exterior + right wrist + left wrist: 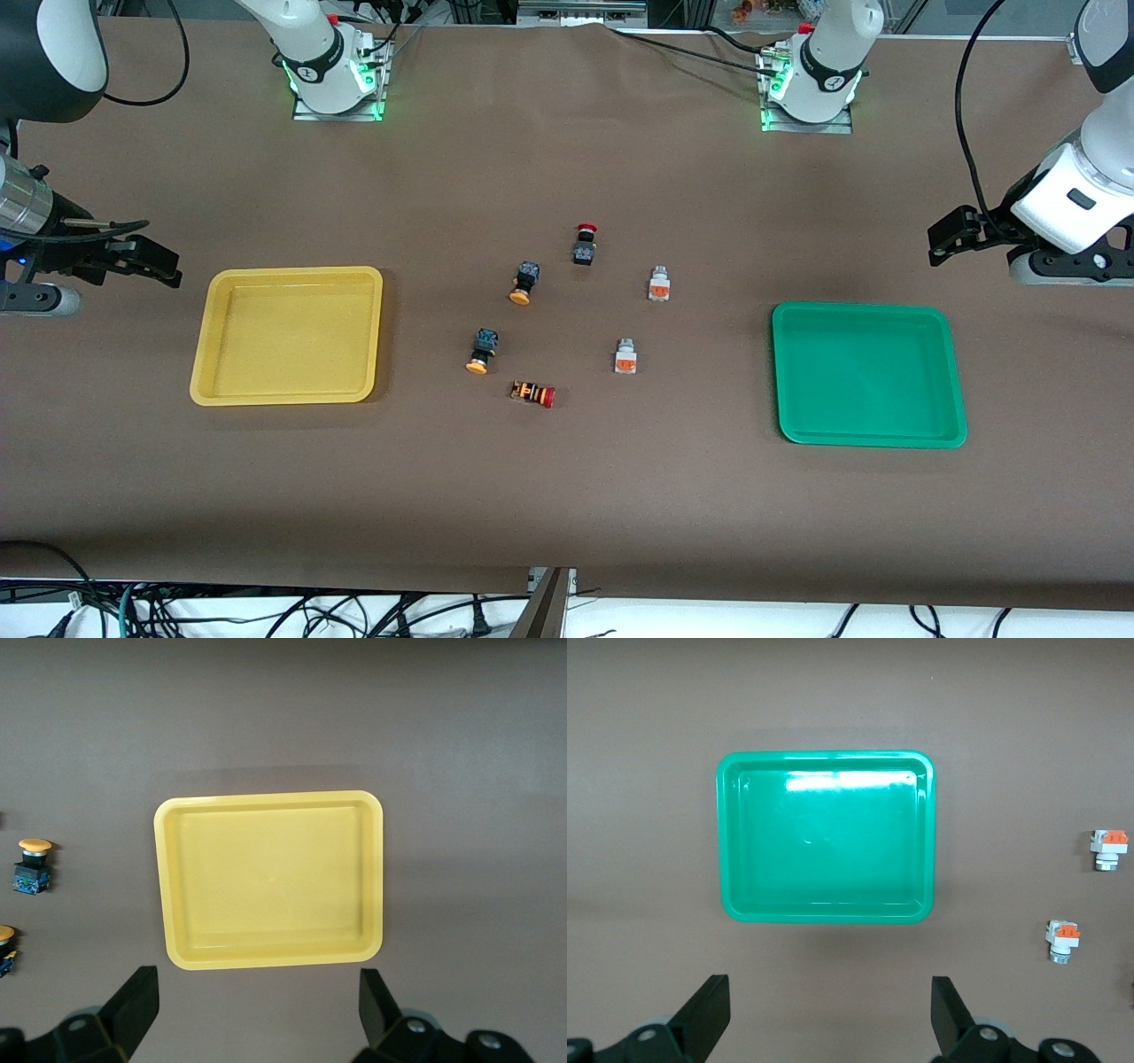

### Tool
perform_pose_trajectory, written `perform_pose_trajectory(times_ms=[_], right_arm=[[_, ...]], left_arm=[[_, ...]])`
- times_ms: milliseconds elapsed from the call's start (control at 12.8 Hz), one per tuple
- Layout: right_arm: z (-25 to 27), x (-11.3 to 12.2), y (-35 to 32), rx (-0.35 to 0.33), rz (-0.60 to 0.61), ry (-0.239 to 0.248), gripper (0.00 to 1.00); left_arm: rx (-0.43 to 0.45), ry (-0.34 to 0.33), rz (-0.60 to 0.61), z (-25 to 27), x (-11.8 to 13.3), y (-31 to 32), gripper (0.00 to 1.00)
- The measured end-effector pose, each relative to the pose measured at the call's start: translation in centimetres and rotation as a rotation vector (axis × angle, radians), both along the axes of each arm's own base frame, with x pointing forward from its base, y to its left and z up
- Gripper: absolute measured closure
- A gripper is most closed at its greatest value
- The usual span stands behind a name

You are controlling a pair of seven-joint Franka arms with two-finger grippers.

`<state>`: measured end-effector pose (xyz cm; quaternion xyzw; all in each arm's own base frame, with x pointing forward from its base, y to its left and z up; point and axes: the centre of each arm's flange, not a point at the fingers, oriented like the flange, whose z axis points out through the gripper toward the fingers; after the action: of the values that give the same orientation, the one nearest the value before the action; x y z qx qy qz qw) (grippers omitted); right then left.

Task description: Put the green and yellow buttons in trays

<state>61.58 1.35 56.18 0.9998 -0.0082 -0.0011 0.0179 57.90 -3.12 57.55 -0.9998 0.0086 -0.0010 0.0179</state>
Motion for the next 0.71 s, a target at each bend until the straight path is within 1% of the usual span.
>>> perform_pose_trajectory(times_ms=[705], right_arm=[[0.0, 0.0, 0.0, 0.0, 0.0, 0.0, 0.0]], left_arm=[[0.004, 0.0, -0.008, 0.0, 0.0, 0.02, 0.0]])
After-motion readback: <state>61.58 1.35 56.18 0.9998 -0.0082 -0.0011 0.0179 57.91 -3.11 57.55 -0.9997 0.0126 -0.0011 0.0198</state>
